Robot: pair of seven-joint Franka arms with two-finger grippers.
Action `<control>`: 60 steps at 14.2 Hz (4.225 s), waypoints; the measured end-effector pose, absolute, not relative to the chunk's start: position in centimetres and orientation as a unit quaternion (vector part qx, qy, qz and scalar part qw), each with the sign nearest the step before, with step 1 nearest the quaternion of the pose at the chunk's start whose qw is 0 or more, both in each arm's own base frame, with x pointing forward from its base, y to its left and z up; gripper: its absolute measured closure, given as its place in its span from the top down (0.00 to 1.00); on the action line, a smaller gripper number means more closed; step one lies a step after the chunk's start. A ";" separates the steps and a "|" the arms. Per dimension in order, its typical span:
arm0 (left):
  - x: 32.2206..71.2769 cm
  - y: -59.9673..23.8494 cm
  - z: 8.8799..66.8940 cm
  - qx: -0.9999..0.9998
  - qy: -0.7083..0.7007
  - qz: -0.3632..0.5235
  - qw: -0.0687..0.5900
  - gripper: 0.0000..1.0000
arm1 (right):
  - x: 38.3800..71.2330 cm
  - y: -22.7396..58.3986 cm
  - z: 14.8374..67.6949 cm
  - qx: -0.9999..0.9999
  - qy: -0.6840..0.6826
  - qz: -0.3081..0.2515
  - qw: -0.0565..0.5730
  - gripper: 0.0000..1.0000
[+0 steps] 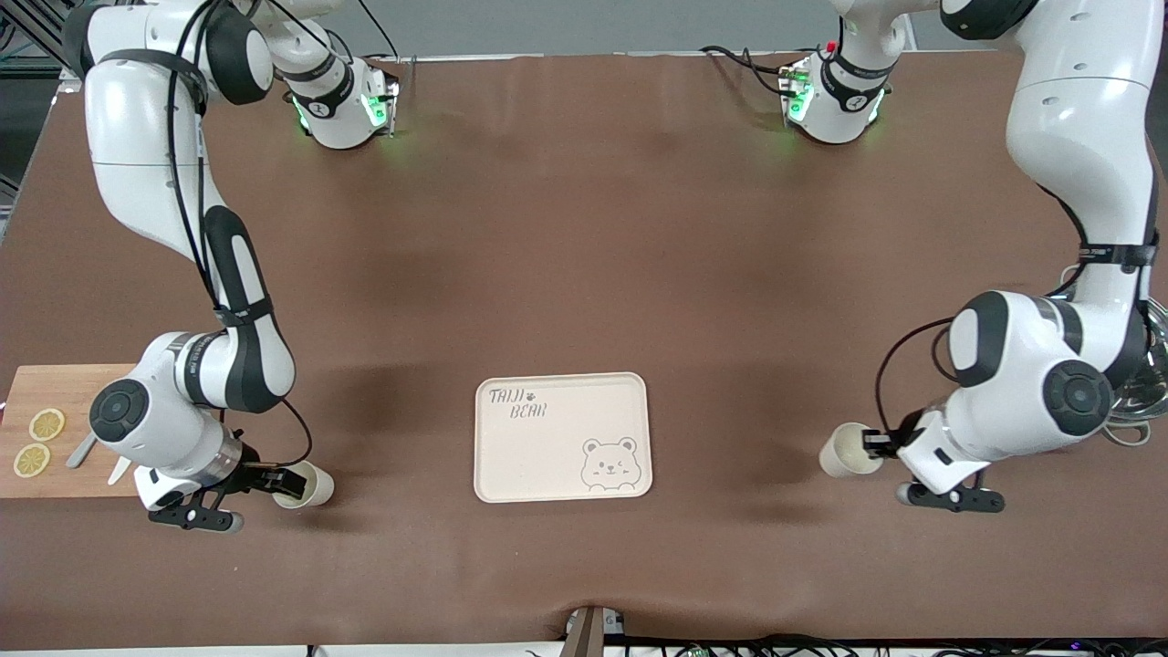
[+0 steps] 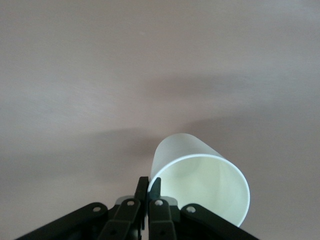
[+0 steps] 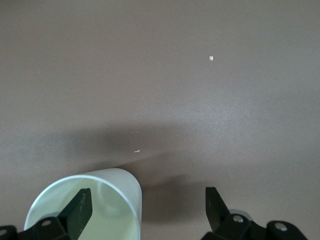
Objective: Place white IKEA cup upright on tray with both arms
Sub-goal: 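Carry the white cup with the left gripper onto the bear tray, then open the left gripper on the tray while the right gripper lifts its cup, then withdraw the left gripper while the right gripper carries its cup to the tray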
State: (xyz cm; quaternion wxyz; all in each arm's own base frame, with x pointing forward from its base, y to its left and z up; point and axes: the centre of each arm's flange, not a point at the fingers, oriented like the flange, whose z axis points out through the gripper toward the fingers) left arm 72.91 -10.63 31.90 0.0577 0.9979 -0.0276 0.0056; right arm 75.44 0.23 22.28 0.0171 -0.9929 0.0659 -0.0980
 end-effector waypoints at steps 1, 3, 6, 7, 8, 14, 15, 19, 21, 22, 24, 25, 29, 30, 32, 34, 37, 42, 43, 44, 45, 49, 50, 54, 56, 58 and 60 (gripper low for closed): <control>72.6 -12.5 32.0 0.998 -0.015 0.003 0.060 0.04 | 75.4 0.2 22.2 -0.993 0.066 -0.098 0.017 1.00; 71.9 -16.2 32.0 0.998 0.010 -0.002 0.061 0.04 | 75.4 0.4 22.1 -0.993 0.064 -0.098 0.017 1.00; 70.4 -21.6 32.0 0.997 0.044 -0.009 0.061 0.04 | 75.5 0.7 22.1 -0.993 0.062 -0.099 0.017 0.95; 69.9 -23.3 32.0 0.997 0.055 -0.011 0.060 0.04 | 75.5 0.7 22.1 -0.993 0.062 -0.099 0.017 0.94; 69.2 -25.2 32.0 0.996 0.068 -0.013 0.060 0.04 | 75.5 0.7 22.1 -0.993 0.062 -0.099 0.017 0.88; 65.9 -34.2 31.7 0.989 0.129 -0.013 0.066 0.04 | 75.5 1.8 22.2 -0.994 0.037 -0.099 0.010 0.38; 65.7 -35.2 31.4 0.988 0.138 -0.008 0.072 0.04 | 75.5 2.0 22.2 -0.994 0.035 -0.099 0.009 0.33; 64.7 -39.0 28.7 0.982 0.164 0.006 0.093 0.04 | 75.5 1.9 22.2 -0.995 0.031 -0.099 0.008 0.23; 64.0 -40.6 27.2 0.980 0.173 0.013 0.093 0.04 | 75.5 1.7 22.2 -0.995 0.024 -0.100 0.006 0.15; 63.7 -41.3 26.7 0.980 0.176 0.014 0.092 0.04 | 75.5 1.6 22.3 -0.995 0.021 -0.100 0.005 0.04; 63.0 -42.4 25.7 0.979 0.183 0.012 0.091 0.04 | 75.5 1.5 22.3 -0.995 0.019 -0.101 0.005 0.04; 62.8 -42.7 25.4 0.979 0.185 0.011 0.090 0.04 | 75.5 1.5 22.3 -0.995 0.017 -0.101 0.004 0.04; 62.6 -42.6 23.8 0.978 0.189 0.003 0.084 0.04 | 75.5 1.7 22.5 -0.996 0.014 -0.090 0.006 0.04; 62.7 -42.6 23.7 0.978 0.189 0.004 0.085 0.04 | 75.4 2.0 22.6 -0.997 0.013 -0.074 0.008 0.04; 62.8 -42.6 23.7 0.978 0.189 0.007 0.088 0.08 | 75.3 2.8 23.5 -0.999 0.010 -0.045 0.013 0.04; 62.9 -42.5 23.7 0.978 0.190 0.009 0.089 0.13 | 75.4 3.8 25.2 -0.999 0.014 -0.024 0.018 0.04; 63.5 -42.2 24.3 0.977 0.194 0.016 0.091 0.42 | 75.3 6.2 26.5 -0.999 0.036 -0.011 0.023 0.04; 63.8 -41.4 28.2 0.978 0.195 0.010 0.073 0.91 | 74.2 14.3 27.2 -0.996 0.082 -0.004 0.026 0.04; 63.9 -41.1 29.6 0.978 0.194 0.012 0.069 0.99 | 73.8 15.7 27.4 -0.995 0.092 0.002 0.026 0.04; 64.2 -40.5 31.5 0.979 0.190 0.017 0.068 1.00 | 73.4 16.9 27.8 -0.995 0.100 0.008 0.025 0.04; 64.6 -39.4 33.6 0.981 0.182 0.024 0.065 1.00 | 72.9 18.2 28.4 -0.994 0.108 0.014 0.024 0.04; 66.3 -32.7 39.3 0.992 0.120 0.019 0.035 1.00 | 70.8 24.7 30.5 -0.988 0.148 0.017 0.025 0.04; 66.5 -31.2 40.1 0.994 0.104 0.015 0.029 1.00 | 70.2 26.4 30.6 -0.987 0.159 0.018 0.025 0.04; 66.3 -27.4 41.5 0.996 0.093 -0.011 0.005 1.00 | 67.8 32.3 30.6 -0.980 0.197 0.017 0.024 0.04; 66.4 -25.7 42.4 0.995 0.095 -0.016 -0.001 1.00 | 67.0 34.3 30.8 -0.978 0.209 0.010 0.027 0.04; 66.8 -23.3 44.0 0.996 0.085 -0.014 -0.003 1.00 | 66.7 35.9 31.0 -0.976 0.213 -0.011 0.036 0.04; 67.2 -19.8 45.3 0.997 0.072 -0.011 -0.004 1.00 | 66.4 37.1 30.4 -0.974 0.221 -0.035 0.033 0.04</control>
